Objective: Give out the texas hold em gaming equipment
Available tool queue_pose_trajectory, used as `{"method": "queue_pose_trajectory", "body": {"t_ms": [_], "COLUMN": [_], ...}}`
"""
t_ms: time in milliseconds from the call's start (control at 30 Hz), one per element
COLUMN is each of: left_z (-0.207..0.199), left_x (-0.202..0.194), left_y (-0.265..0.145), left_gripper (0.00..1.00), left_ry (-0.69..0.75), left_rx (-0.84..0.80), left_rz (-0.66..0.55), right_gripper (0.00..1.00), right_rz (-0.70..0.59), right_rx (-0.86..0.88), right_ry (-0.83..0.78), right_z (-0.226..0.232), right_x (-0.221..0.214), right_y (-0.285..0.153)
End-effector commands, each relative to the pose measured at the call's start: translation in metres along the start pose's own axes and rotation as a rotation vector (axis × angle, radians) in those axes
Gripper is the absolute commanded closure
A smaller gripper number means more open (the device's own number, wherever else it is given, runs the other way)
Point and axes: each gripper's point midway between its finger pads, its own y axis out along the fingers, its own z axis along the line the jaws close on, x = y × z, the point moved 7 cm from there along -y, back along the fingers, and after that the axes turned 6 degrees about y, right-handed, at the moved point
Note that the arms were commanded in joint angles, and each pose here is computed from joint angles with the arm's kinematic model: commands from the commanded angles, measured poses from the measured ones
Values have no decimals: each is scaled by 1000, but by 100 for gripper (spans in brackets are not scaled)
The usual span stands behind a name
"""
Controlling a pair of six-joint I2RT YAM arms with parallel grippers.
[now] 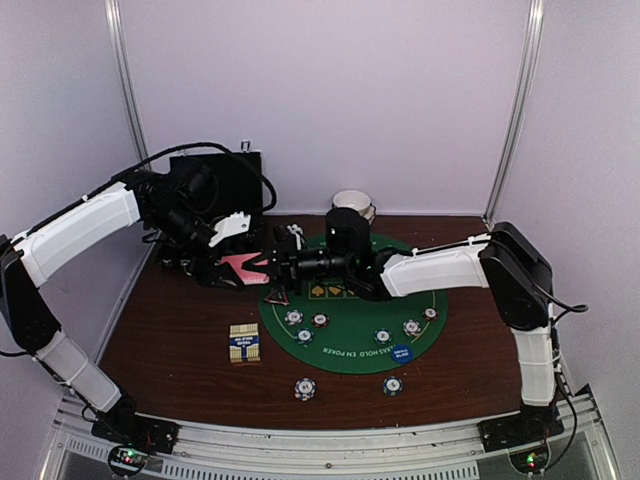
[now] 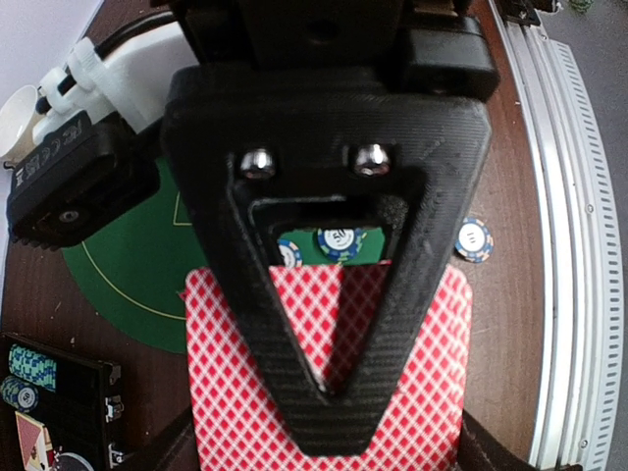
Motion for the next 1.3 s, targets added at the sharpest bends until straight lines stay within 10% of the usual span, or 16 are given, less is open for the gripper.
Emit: {"method": "queue_pose_trajectory", "body": {"t_ms": [0, 233, 500, 1267], "left_z": [3, 1, -3, -7], "left_x": [9, 7, 6, 0], "left_y": [-2, 0, 0, 2], "left_gripper": [27, 43, 85, 100], "left_ry": [39, 55, 94, 78], "left_rx": [12, 3, -14, -4], "left_rz": [-44, -42, -25, 16], "right_gripper": [93, 90, 59, 46], "right_rz": [11, 13, 7, -38], "right_rx": [35, 27, -14, -240], "right_ry": [-43, -38, -37, -101], "right_z": [10, 9, 5, 3], "right_x": [-3, -4, -2, -1], "right_y": [2, 3, 4, -22]}}
